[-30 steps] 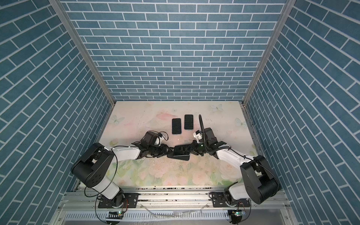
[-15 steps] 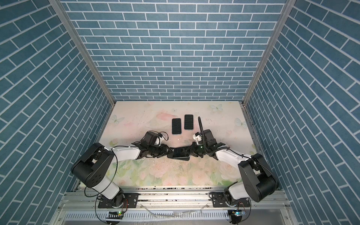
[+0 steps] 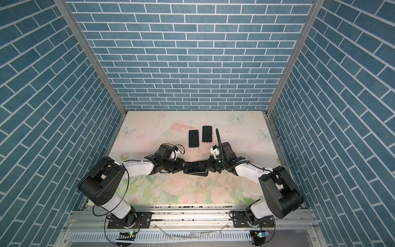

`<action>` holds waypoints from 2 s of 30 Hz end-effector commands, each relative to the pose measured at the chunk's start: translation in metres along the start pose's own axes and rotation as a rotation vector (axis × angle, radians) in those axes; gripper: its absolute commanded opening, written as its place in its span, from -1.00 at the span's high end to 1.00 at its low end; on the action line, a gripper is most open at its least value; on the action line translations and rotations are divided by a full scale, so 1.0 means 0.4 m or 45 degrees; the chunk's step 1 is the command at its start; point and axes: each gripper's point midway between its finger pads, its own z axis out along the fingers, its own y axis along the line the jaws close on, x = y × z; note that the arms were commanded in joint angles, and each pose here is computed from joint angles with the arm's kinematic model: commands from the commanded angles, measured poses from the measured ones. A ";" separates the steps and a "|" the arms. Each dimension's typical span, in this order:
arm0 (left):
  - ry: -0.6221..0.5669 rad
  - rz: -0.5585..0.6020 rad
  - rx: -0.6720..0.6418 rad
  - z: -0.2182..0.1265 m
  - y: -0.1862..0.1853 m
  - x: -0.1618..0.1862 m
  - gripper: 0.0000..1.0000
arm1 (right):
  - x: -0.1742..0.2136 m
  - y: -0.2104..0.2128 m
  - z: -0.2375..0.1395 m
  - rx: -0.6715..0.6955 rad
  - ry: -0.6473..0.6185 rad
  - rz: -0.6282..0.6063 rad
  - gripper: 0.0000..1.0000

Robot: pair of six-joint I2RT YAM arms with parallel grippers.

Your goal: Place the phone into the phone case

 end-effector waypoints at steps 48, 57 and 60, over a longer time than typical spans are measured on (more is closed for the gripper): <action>0.071 -0.040 0.009 -0.023 0.009 0.053 0.01 | 0.032 -0.043 0.071 0.009 0.107 0.003 0.69; 0.073 -0.016 -0.013 -0.038 0.011 0.060 0.01 | 0.026 -0.067 0.044 0.085 0.076 0.000 0.34; 0.073 -0.015 -0.013 -0.038 0.010 0.059 0.01 | 0.028 -0.072 0.034 0.121 0.078 -0.018 0.28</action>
